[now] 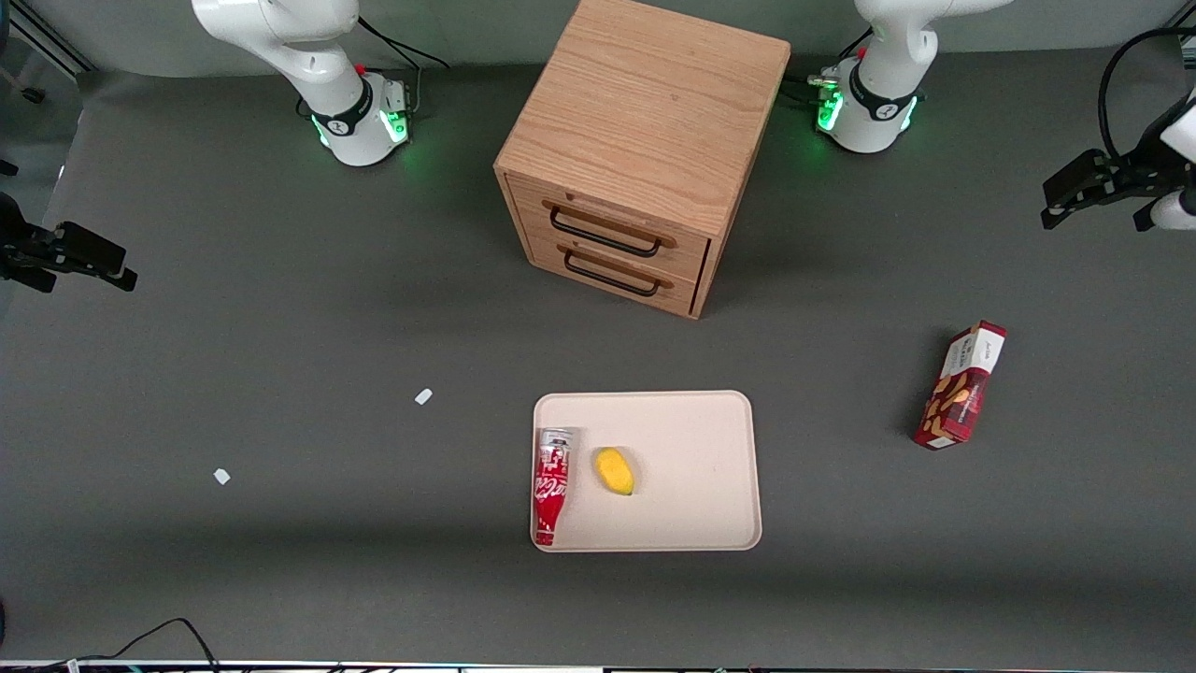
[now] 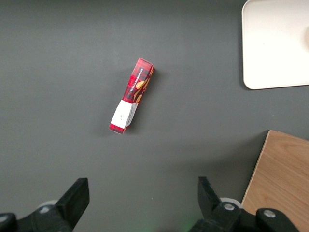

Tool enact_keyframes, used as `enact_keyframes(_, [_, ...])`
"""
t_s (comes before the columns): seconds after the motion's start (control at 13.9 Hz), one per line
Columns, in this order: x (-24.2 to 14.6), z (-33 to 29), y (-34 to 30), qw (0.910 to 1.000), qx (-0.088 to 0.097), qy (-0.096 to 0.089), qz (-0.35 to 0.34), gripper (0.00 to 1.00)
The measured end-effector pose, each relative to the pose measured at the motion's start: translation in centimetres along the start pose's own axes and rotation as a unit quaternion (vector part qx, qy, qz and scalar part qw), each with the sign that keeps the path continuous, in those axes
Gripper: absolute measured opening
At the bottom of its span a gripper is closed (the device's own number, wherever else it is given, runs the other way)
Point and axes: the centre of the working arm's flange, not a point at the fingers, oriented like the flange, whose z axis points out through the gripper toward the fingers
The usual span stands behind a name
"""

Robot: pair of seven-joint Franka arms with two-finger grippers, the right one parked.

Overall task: Place red cookie box on tray
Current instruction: 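Move the left gripper down over the red plaid cookie box, then close the left gripper on the end of the cookie box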

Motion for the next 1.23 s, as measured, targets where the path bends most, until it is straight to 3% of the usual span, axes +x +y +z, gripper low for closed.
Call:
enact_keyframes(0.22, [2.0,4.1,-1.2,0.9981,0.027,-0.04,0.04,1.0])
enact_keyframes(0.36, [3.8,7.4,-2.0,0.9948,0.041,-0.055,0.075,1.0])
enact_keyframes(0.79, [7.4,19.2,-4.0,0.9873,0.038,-0.034,0.15,1.0])
enact_keyframes(1.23, [8.0,31.9,-5.9,0.9809,0.024,-0.015,0.193,1.0])
